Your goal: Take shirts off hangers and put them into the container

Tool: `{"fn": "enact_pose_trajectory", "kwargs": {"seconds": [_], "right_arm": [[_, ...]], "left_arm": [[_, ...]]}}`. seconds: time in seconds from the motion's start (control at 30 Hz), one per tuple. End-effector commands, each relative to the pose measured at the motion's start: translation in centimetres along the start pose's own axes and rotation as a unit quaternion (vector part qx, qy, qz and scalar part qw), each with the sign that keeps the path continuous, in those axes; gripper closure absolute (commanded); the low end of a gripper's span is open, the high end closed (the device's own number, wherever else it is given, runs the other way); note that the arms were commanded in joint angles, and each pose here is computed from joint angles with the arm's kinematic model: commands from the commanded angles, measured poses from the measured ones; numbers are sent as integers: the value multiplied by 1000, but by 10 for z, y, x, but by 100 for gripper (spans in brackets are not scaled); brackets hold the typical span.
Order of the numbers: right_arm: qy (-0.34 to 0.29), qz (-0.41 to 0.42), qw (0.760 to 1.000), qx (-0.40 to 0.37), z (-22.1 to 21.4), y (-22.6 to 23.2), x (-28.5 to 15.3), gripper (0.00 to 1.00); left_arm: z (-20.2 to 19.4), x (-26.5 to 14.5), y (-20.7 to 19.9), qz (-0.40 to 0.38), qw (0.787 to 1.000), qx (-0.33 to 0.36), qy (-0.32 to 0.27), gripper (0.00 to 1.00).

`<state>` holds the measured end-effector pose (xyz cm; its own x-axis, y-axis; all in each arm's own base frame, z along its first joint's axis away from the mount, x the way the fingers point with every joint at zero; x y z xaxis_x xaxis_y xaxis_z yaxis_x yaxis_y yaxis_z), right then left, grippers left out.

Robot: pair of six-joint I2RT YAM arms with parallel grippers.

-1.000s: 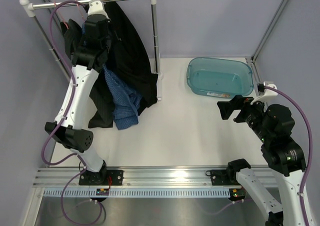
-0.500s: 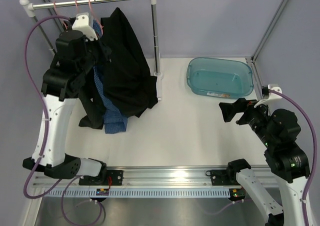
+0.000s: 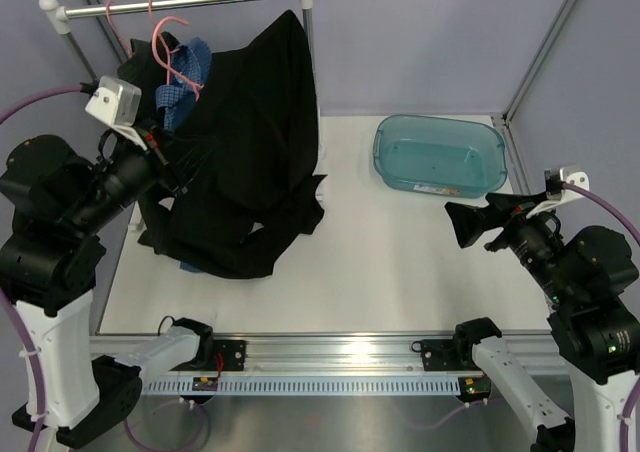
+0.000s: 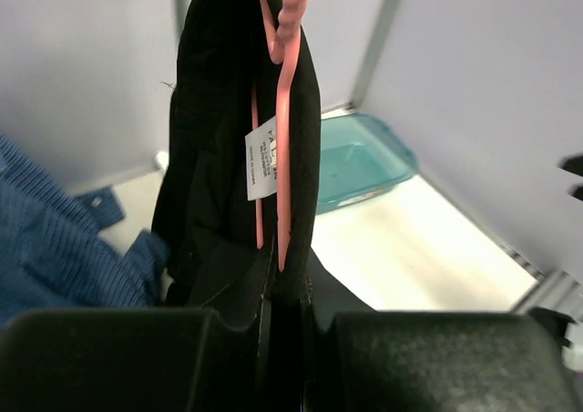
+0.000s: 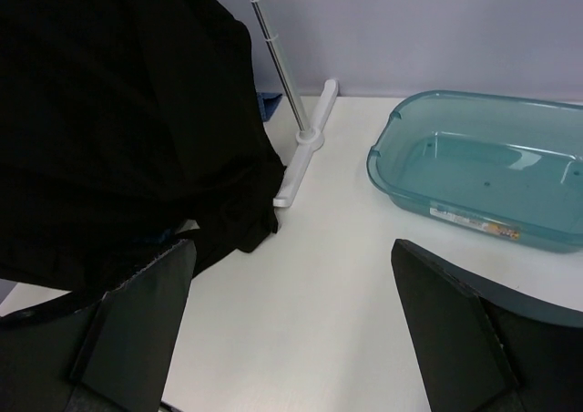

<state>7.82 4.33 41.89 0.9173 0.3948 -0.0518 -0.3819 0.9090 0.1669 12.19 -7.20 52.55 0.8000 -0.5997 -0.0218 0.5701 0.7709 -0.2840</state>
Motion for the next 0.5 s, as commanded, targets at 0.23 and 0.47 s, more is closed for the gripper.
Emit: {"fn": "enact_pose_trajectory", "kwargs": {"seconds": [0.23,0.47], "right_arm": [[-10,44,999,-28,20,6,10,0],[-9,86,996,-37,18,8,31,0]], "left_arm": [[-20,39,-12,-164,984,-24,64,100],[-83,120,-30,-179,974,-32,135,100]]}}
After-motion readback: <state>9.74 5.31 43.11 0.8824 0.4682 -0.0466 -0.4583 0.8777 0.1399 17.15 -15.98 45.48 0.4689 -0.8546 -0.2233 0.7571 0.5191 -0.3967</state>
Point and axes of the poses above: each gripper's point midway between its finger pads, its own x axis out along the fingers, its own y axis along the line the jaws close on, z = x × y, the point moved 10 cm from there along -x, back along the fingers, and after that the axes turned 6 degrees about -x, right-handed, at the moved point
